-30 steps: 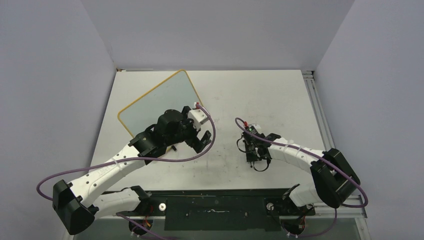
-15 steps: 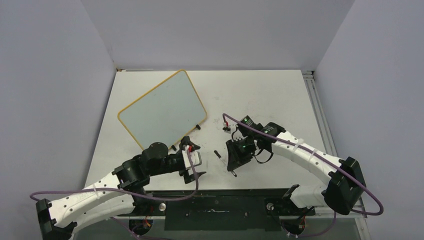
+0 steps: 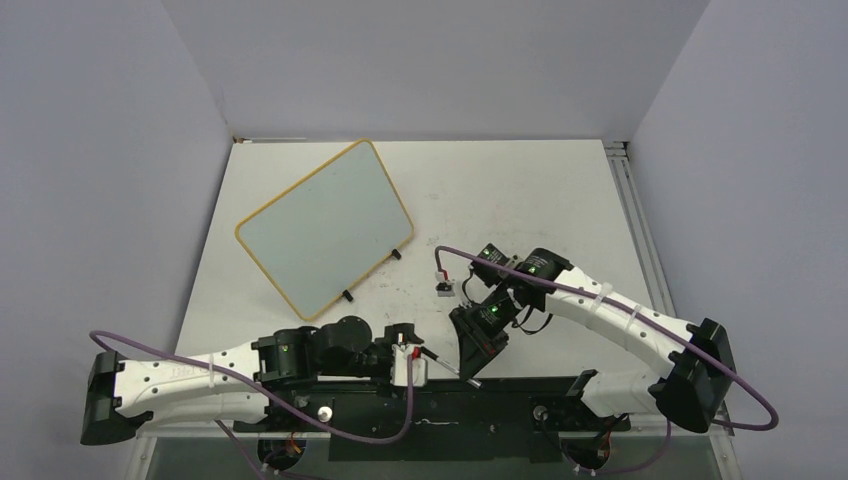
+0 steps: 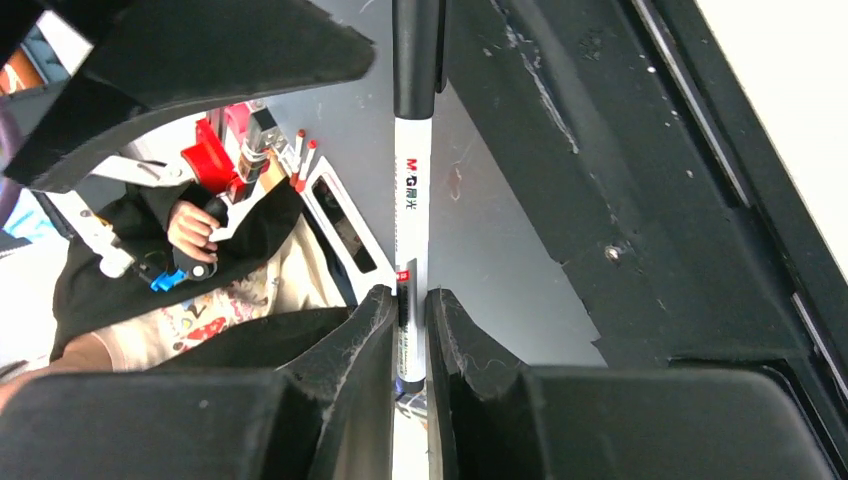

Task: Write a sentence on the whiteboard
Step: Pass from the right arm to the left

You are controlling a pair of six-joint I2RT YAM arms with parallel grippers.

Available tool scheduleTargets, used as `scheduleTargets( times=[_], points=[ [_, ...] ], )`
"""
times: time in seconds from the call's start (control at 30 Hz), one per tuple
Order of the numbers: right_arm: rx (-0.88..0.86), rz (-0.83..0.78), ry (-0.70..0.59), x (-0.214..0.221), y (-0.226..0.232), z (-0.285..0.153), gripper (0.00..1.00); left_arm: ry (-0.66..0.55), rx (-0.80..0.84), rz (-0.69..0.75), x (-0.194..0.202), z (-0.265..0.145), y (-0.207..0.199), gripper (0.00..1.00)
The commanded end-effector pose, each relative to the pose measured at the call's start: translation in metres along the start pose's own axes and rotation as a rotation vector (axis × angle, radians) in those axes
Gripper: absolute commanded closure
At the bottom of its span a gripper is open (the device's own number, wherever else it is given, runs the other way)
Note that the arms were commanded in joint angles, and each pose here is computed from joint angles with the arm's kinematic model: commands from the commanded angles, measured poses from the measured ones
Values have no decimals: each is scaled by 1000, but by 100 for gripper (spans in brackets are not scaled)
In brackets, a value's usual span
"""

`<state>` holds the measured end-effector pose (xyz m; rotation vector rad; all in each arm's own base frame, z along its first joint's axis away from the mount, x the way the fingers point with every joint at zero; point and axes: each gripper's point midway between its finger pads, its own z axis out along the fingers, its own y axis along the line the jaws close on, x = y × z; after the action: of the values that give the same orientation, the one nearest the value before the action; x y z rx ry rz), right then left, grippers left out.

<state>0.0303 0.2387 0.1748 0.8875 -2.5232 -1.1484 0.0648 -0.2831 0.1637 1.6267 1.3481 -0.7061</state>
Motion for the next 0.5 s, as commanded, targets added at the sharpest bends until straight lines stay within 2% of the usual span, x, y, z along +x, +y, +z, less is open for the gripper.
scheduleTargets(
  times=[0.0, 0.27, 0.4, 0.47],
  points=[
    [-75, -79, 37, -1, 23, -3, 95, -57, -15, 29, -21, -1, 4, 36],
    [-86, -100, 55, -4, 29, 0, 95, -60, 11, 28, -24, 3, -6, 55],
    [-100, -117, 52, -7, 35, 0, 95, -49, 16, 23, -23, 5, -8, 59],
    [-101, -120, 50, -8, 36, 0, 95, -42, 18, 19, -22, 6, -8, 63]
  ],
)
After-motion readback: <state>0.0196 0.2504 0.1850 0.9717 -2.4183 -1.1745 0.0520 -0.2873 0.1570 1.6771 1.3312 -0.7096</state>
